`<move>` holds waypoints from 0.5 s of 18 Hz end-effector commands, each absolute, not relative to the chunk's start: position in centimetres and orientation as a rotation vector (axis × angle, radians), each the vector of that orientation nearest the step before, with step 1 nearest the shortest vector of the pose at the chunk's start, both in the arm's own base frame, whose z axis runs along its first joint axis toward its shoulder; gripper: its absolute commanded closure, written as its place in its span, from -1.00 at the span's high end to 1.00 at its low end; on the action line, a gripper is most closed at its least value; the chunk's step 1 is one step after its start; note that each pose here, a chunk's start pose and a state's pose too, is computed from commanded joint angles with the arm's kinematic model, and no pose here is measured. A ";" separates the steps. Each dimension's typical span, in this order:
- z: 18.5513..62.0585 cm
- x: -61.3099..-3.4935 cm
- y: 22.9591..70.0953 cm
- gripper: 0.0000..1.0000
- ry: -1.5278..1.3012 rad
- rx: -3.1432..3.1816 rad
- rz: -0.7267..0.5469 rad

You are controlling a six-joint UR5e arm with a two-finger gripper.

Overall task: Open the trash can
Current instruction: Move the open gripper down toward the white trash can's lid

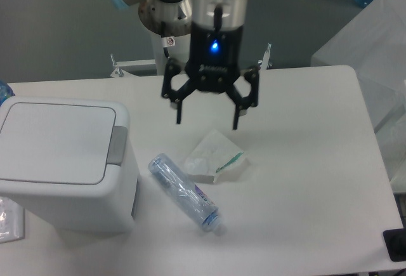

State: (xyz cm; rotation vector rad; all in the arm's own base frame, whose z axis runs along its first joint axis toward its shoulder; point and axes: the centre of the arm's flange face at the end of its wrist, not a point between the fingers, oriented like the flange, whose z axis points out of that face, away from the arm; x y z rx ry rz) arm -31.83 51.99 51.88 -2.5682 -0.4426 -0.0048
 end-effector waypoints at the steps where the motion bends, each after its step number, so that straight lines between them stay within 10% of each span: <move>1: 51.6 -31.3 52.5 1.00 -0.432 -2.573 -0.016; 9: 50.5 -30.0 53.8 1.00 -0.458 -2.575 -0.052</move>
